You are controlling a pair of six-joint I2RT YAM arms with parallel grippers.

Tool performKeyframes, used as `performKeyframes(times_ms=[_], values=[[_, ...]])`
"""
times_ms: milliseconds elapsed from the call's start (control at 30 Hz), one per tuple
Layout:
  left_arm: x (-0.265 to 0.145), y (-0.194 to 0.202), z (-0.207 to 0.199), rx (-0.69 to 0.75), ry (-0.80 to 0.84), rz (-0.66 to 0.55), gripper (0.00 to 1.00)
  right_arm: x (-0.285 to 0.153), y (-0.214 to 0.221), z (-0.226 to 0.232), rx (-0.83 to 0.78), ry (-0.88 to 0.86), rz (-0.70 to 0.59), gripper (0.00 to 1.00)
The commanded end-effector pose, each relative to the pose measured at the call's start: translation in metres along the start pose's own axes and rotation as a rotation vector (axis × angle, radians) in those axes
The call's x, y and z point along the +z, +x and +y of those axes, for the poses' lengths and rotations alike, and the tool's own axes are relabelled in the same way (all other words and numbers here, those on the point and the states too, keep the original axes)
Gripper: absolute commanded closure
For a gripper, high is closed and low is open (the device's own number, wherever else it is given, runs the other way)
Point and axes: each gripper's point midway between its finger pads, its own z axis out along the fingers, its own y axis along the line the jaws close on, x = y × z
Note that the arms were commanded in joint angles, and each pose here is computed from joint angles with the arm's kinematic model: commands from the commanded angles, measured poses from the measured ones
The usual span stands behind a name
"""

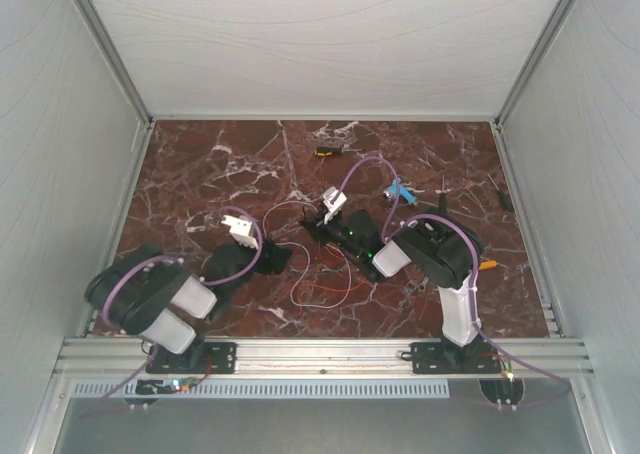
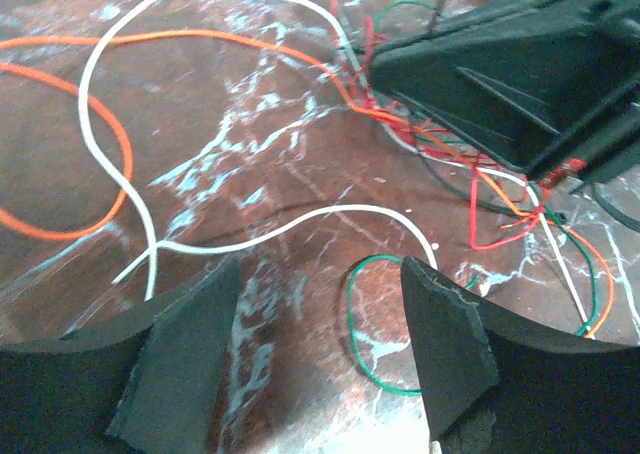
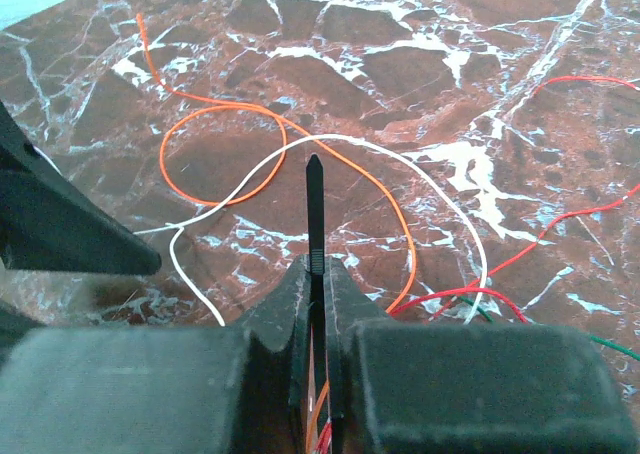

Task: Zip-tie the wires
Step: Pick up the ribbon at the center of the board.

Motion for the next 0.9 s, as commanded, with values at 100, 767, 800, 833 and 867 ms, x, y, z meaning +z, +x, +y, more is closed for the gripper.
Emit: performKeyframes(times_ms=[100, 767, 800, 833, 867], values=[[0.021, -0.070, -0.059, 0.110, 0.201, -0.300, 0.39, 0.000, -0.013, -0.002, 0.042, -0.003, -0.067, 1.00], [0.063, -0.049, -0.062, 0.016, 0.077, -0.290, 0.55, 0.005, -0.006, 0.001, 0.132, -0.058, 0.048, 1.00], [0.064, -0.048, -0.062, 0.003, 0.069, -0.290, 0.56, 0.006, -0.006, 0.000, 0.143, -0.058, 0.056, 1.00], [0.065, -0.047, -0.060, -0.011, 0.051, -0.294, 0.56, 0.005, -0.005, -0.001, 0.154, -0.061, 0.069, 1.00], [0.065, -0.047, -0.059, -0.026, 0.043, -0.297, 0.57, 0.005, -0.005, -0.002, 0.170, -0.067, 0.078, 1.00]])
